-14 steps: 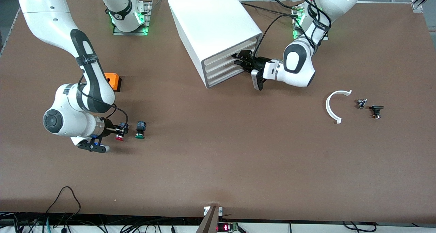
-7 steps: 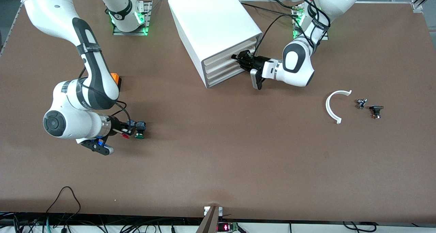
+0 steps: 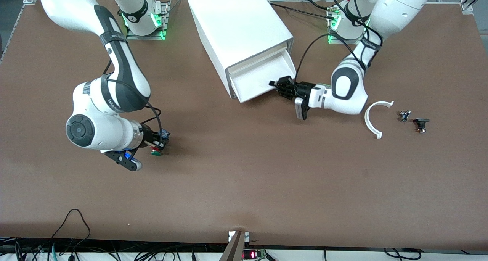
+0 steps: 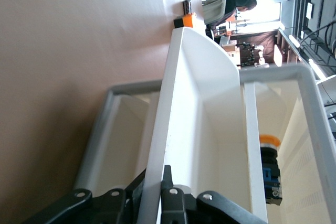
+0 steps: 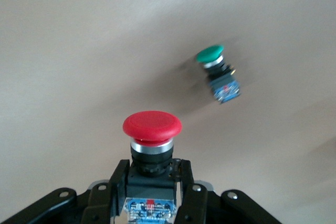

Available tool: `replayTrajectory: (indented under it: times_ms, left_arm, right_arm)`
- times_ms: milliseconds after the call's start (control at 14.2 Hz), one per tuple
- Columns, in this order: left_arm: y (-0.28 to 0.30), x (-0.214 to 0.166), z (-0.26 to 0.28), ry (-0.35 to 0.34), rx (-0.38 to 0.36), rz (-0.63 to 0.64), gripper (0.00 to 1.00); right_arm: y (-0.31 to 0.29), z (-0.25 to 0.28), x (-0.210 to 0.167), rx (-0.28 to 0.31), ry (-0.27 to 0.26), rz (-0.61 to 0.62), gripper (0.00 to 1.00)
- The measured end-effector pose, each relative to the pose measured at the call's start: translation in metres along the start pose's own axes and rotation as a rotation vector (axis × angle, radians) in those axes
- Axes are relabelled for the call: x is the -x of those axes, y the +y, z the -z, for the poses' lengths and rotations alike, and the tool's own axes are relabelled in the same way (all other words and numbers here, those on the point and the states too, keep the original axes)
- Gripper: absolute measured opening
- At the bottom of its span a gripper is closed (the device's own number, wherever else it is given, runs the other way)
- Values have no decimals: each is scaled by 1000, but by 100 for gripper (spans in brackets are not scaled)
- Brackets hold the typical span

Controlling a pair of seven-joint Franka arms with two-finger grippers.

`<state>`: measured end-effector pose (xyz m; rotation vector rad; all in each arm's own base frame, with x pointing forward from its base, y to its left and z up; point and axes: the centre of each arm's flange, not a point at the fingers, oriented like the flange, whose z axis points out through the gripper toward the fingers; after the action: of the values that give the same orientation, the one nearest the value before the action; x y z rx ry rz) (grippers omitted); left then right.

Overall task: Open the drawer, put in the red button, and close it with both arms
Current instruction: 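Lift the red button over the open drawer with the right gripper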

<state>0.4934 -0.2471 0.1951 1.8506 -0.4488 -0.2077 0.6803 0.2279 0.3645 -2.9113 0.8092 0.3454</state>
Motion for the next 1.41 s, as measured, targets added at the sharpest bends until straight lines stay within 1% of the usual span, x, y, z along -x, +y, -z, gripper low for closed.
replayTrajectory:
  times_ms: [211, 352, 423, 563, 634, 704, 775, 845, 915, 986, 1056, 1127, 1197, 1268, 1408]
  left_arm:
    - [-3, -27, 32, 3, -44, 2, 11]
    - [-4, -34, 39, 7, -54, 1, 11]
    - [-5, -36, 40, 12, -62, 1, 15]
    - [-9, -38, 43, 26, -81, 3, 28]
    - [-9, -40, 45, 29, -83, 10, 41]
    - [-7, -42, 48, 25, -85, 24, 50]
    - [-3, -46, 54, 17, -80, 48, 62]
    - [2, -50, 62, 7, -66, 78, 70]
    - [9, -55, 74, -13, -61, 110, 81]
    - [18, -60, 89, -40, -74, 147, 90]
    - [30, -66, 105, -72, -100, 196, 100]
    - [47, -71, 120, -103, -130, 245, 100]
    - [69, -75, 134, -135, -179, 294, 100]
    - [90, -79, 147, -158, -252, 338, 100]
    - [126, -82, 170, -182, -435, 410, 100]
  right_arm:
    - [-40, 19, 45, -34, -9, -72, 43]
    - [-58, 27, 70, -41, -11, -117, 43]
    - [-67, 27, 83, -41, -12, -145, 43]
    - [-90, 26, 118, -44, -10, -197, 43]
    - [-104, 27, 140, -46, -7, -220, 43]
    - [-116, 26, 163, -47, -6, -245, 43]
    - [-127, 22, 186, -44, -7, -271, 43]
    - [-137, 18, 208, -39, -7, -294, 43]
    - [-146, 13, 228, -36, -1, -314, 43]
    - [-153, 8, 246, -38, 9, -334, 43]
    - [-160, 5, 263, -42, 19, -357, 43]
    - [-166, 1, 278, -53, 25, -383, 43]
    - [-172, -2, 291, -68, 28, -411, 43]
    - [-178, -5, 302, -84, 29, -437, 43]
    - [-188, -15, 321, -117, 35, -477, 43]
